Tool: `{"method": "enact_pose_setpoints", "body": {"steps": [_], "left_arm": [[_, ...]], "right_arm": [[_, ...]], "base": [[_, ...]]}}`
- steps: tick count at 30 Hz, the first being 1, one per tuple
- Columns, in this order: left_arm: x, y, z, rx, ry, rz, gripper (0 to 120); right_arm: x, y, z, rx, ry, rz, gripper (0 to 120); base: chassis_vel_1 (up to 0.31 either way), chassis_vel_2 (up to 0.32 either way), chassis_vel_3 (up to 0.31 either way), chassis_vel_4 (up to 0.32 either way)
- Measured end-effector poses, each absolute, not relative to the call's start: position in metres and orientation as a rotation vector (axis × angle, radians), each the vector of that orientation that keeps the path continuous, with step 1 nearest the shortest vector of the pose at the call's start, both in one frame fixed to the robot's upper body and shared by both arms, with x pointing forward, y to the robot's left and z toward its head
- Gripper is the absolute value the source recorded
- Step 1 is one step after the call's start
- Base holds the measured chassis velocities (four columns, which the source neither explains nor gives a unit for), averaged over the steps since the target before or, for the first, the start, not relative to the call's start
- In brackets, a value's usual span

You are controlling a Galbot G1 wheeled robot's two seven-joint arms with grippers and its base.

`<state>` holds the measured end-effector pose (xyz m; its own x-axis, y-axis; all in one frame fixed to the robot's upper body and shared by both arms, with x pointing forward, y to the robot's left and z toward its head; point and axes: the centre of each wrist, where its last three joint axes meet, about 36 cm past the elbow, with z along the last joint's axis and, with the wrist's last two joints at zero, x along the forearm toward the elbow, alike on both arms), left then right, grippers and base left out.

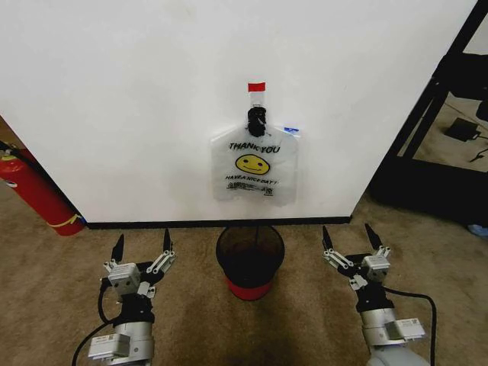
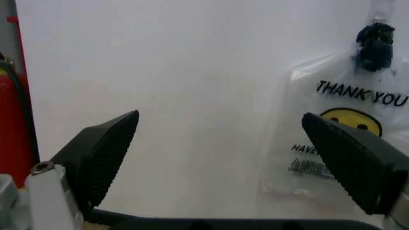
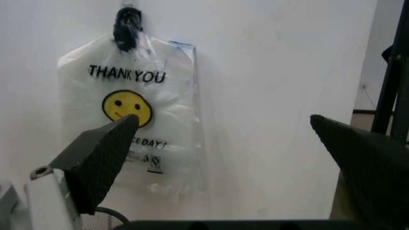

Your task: Pick up the garbage bag from the wall and place it over the trash bin.

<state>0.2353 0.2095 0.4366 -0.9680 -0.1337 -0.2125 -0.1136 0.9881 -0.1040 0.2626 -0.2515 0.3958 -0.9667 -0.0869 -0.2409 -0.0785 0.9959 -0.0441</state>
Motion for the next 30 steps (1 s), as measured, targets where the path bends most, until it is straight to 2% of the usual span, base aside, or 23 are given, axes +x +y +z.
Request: {"method": "enact_pose_setpoints", "body": {"steps": [11,16,18,23,30], "left_arm": [[0.237,0.212,0.435,-0.169,2.918,-0.127,100],[0.238,0.213,0.428,-0.168,2.931,-0.116,100],[0.238,0.213,0.425,-0.170,2.939,-0.112,100],[0.232,0.212,0.421,-0.169,2.947,-0.086,100],[0.238,0.209,0.411,-0.085,2.970,-0.064,100]], "right_arm": [[0.261,-0.246,0.387,-0.092,2.848,-0.019,100],[0.258,-0.244,0.387,-0.153,2.865,0.146,100],[0.259,-0.242,0.391,-0.240,2.889,0.301,100],[0.297,-0.235,0.399,-0.623,2.838,0.663,100],[0.355,-0.240,0.396,-0.824,2.750,0.907,100]], "base": [[0.000,0.000,0.000,0.000],[0.000,0.000,0.000,0.000],[0.000,0.000,0.000,0.000],[0.000,0.000,0.000,0.000],[0.000,0.000,0.000,0.000]]}}
